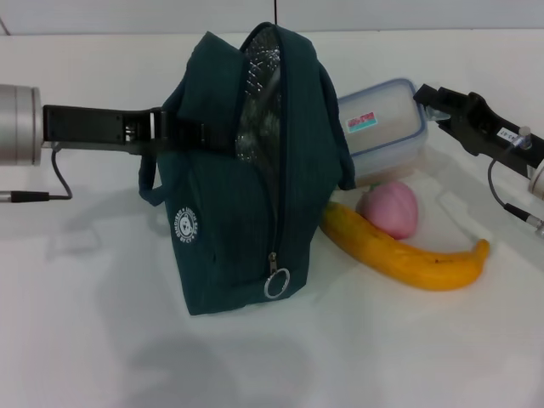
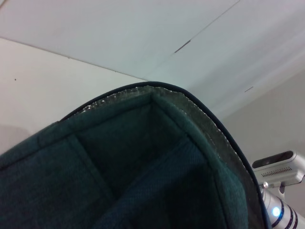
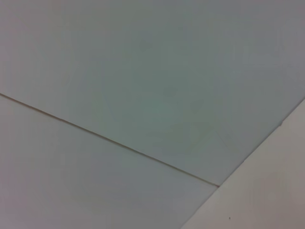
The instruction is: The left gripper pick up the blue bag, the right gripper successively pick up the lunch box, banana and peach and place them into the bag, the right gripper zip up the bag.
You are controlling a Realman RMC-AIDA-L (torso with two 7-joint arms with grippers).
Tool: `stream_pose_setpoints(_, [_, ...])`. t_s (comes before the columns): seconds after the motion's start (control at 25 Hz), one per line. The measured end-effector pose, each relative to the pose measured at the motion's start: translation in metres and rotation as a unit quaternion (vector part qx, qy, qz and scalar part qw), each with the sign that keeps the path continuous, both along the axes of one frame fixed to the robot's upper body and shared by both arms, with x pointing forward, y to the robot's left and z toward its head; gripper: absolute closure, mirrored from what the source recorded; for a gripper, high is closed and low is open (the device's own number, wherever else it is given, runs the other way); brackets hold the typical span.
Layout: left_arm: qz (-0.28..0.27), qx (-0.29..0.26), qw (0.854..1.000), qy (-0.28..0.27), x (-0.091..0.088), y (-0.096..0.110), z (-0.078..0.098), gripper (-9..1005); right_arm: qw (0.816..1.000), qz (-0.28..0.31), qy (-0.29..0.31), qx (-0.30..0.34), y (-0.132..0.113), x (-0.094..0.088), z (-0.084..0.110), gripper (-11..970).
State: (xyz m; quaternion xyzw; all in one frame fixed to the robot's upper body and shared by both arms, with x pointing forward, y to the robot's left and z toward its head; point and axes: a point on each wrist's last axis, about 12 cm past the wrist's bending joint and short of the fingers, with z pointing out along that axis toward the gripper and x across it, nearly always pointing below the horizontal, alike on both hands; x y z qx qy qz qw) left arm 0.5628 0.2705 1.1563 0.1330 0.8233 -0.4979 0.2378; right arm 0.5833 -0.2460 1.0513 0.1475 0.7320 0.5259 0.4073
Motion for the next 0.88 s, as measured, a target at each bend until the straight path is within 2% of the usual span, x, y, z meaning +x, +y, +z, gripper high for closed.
stream_pose_setpoints(0.12, [0.000, -0.002, 1.000, 0.002, 0.000, 0.000, -0.001, 945, 1.000, 0.002, 0.000, 0.002, 0.001, 0.000, 0.000, 712])
stream_pose_setpoints(0.32, [-0.001, -0.003, 1.000, 0.002, 0.000, 0.000, -0.001, 945, 1.000, 0.004, -0.001, 0.008, 0.001, -0.003, -0.001, 757])
stream_pose_setpoints(0.88, [-0.005, -0.005, 1.000, 0.003, -0.001, -0.002, -0.002, 945, 0.999, -0.024, 0.021, -0.009, -0.014, -0.013, -0.014, 777])
